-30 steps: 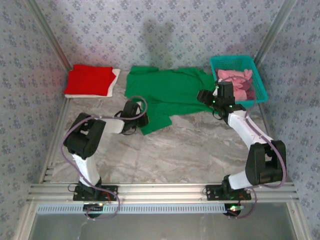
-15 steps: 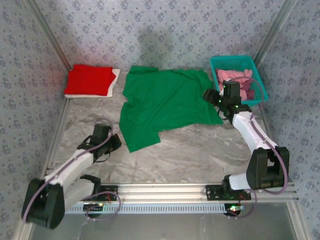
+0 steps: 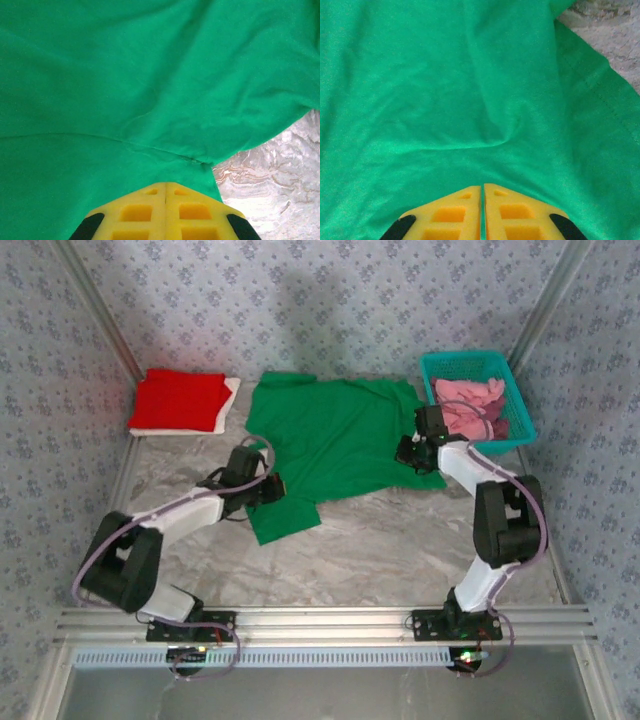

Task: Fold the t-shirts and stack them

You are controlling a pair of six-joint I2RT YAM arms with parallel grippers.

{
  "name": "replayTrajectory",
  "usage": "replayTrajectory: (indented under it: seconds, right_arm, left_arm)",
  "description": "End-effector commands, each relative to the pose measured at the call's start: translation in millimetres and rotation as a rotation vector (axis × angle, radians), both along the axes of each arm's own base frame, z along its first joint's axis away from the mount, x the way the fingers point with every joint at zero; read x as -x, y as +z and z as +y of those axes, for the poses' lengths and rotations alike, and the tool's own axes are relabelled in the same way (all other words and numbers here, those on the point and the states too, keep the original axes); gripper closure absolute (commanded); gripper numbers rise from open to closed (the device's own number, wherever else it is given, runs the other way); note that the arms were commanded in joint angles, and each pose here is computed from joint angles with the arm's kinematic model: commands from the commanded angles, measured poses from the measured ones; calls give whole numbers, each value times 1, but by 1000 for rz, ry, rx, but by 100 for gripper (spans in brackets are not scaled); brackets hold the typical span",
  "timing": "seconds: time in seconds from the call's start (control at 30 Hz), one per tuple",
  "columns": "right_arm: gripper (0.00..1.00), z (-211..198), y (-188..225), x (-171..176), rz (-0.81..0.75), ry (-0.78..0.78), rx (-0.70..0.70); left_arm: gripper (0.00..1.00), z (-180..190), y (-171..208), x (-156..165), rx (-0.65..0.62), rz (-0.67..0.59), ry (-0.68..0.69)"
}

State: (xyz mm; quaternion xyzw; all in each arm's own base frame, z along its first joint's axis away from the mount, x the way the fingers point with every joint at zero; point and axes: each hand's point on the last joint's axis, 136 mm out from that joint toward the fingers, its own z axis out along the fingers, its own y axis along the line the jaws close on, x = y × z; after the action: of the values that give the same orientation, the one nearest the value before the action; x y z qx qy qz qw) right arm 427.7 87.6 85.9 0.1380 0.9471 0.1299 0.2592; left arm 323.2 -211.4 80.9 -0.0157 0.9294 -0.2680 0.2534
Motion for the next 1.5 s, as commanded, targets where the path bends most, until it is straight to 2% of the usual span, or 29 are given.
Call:
replayTrajectory:
  seconds: [0.0, 0.13, 0.2, 0.23, 0.3, 0.4, 0.47, 0.53, 0.63, 0.7, 0.8, 0.93, 0.97, 1.07, 1.17, 1.27, 1.3, 1.37, 1.47]
  right_arm:
    - [85, 3, 3, -21, -9, -21, -9]
    - [84, 18, 4, -29, -18, 15, -84]
    - [83, 21, 13, -27, -33, 29, -104]
    - [80, 20, 19, -26, -42, 25, -109]
    - [65, 17, 34, -19, -75, 19, -112]
    - [52, 10, 49, -1, -112, 7, -111]
    - [48, 6, 59, 9, -128, 0, -114]
    - [44, 4, 62, 17, -125, 5, -111]
    - [42, -2, 59, 26, -102, 1, -70]
    - [42, -7, 54, 27, -76, -10, -38]
    - [45, -3, 52, 19, -77, -3, -27]
    - [45, 24, 50, 3, -58, 66, -6]
    - [45, 29, 46, 0, -44, 77, 1]
    - [46, 40, 40, -11, -34, 97, 5]
    - [46, 48, 38, -25, -47, 105, 15]
    - [55, 53, 31, -41, -39, 106, 35]
    - [64, 52, 25, -43, -16, 106, 43]
    - [77, 52, 18, -53, -22, 104, 65]
    - [85, 45, -7, -62, 22, 66, 67]
  left_arm:
    - [100, -12, -21, -6, 68, 14, 13]
    - [100, -6, -57, 9, 79, 86, 67]
    - [100, 3, -72, 27, 80, 131, 97]
    - [100, 8, -77, 36, 78, 146, 115]
    - [100, 27, -90, 63, 59, 196, 162]
    - [100, 60, -105, 109, 1, 271, 220]
    - [100, 86, -114, 142, -66, 325, 265]
    - [100, 103, -116, 168, -88, 367, 306]
    - [100, 108, -107, 191, 5, 395, 364]
    - [100, 119, -92, 195, 16, 346, 405]
    - [100, 124, -63, 176, 119, 184, 475]
    - [100, 114, -44, 152, 229, 127, 480]
    - [100, 112, -39, 148, 193, 144, 451]
    - [100, 104, -8, 126, -25, 161, 283]
    - [100, 87, 30, 74, -83, 44, 193]
    - [100, 74, 57, 10, -37, -57, 174]
    - [100, 68, 62, -11, -37, -76, 161]
    - [100, 59, 61, -45, -45, -94, 140]
    - [100, 51, 50, -82, -41, -133, 143]
